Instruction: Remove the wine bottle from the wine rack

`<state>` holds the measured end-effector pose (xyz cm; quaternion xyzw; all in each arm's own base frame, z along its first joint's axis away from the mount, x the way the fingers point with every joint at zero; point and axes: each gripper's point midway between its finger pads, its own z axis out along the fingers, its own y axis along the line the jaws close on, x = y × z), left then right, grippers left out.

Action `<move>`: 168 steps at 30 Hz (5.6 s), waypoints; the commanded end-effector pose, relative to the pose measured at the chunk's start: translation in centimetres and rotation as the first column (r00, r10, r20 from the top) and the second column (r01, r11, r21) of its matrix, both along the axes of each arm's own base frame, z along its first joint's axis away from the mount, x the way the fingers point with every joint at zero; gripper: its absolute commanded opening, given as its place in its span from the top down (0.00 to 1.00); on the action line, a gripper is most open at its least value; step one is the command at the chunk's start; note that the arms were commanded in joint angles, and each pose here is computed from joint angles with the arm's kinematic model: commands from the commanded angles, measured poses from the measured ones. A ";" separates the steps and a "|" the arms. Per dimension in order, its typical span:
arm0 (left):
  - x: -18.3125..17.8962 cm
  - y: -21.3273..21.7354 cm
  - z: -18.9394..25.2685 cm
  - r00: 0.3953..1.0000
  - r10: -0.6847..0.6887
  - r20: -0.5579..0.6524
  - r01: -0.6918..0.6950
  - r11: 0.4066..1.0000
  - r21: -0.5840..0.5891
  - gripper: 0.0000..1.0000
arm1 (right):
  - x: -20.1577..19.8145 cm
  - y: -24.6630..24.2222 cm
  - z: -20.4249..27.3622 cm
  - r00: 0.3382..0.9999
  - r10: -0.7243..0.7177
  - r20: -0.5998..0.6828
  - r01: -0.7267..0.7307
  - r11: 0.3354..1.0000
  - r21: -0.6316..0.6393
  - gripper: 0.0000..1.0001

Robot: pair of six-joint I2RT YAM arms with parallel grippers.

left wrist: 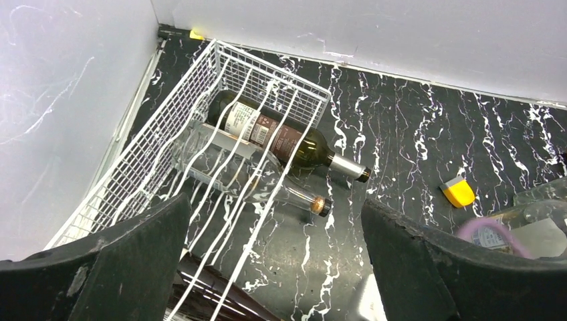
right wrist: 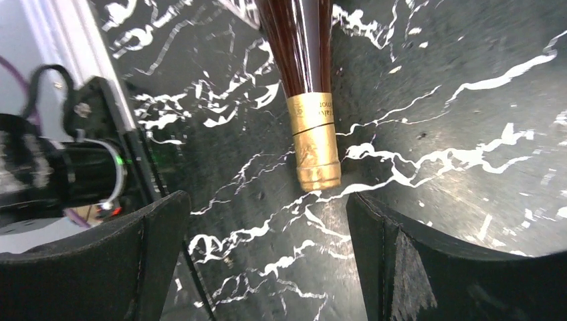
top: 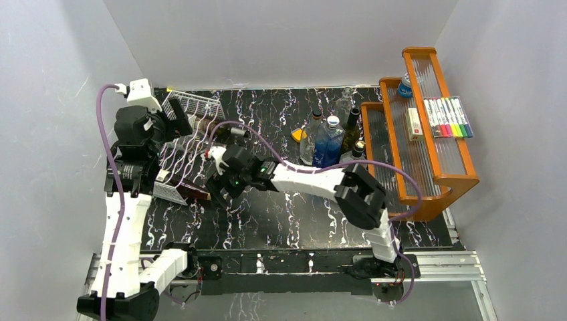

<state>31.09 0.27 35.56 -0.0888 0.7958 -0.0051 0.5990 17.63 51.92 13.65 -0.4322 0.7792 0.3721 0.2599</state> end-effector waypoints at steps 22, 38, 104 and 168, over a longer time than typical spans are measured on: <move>-1.4 -0.5 -1.0 0.999 -0.034 -0.009 0.035 0.997 0.070 0.02 | 4.9 3.8 -0.8 0.989 -0.042 0.140 0.032 0.997 0.068 0.03; -1.2 -1.2 -1.3 0.998 -0.053 -0.018 0.055 0.992 0.113 0.02 | 18.0 0.2 0.3 0.957 -0.215 0.197 0.196 0.974 0.110 0.02; 0.2 -4.9 -8.5 0.972 -0.181 -0.147 0.189 0.981 0.042 0.02 | 9.8 -6.9 3.1 0.984 -0.148 0.103 0.130 0.977 0.167 1.00; -10.3 -30.2 -13.4 0.047 -0.976 0.213 0.996 0.062 0.067 0.02 | 7.2 -20.2 14.4 0.932 -0.356 0.068 0.360 0.931 -0.063 0.79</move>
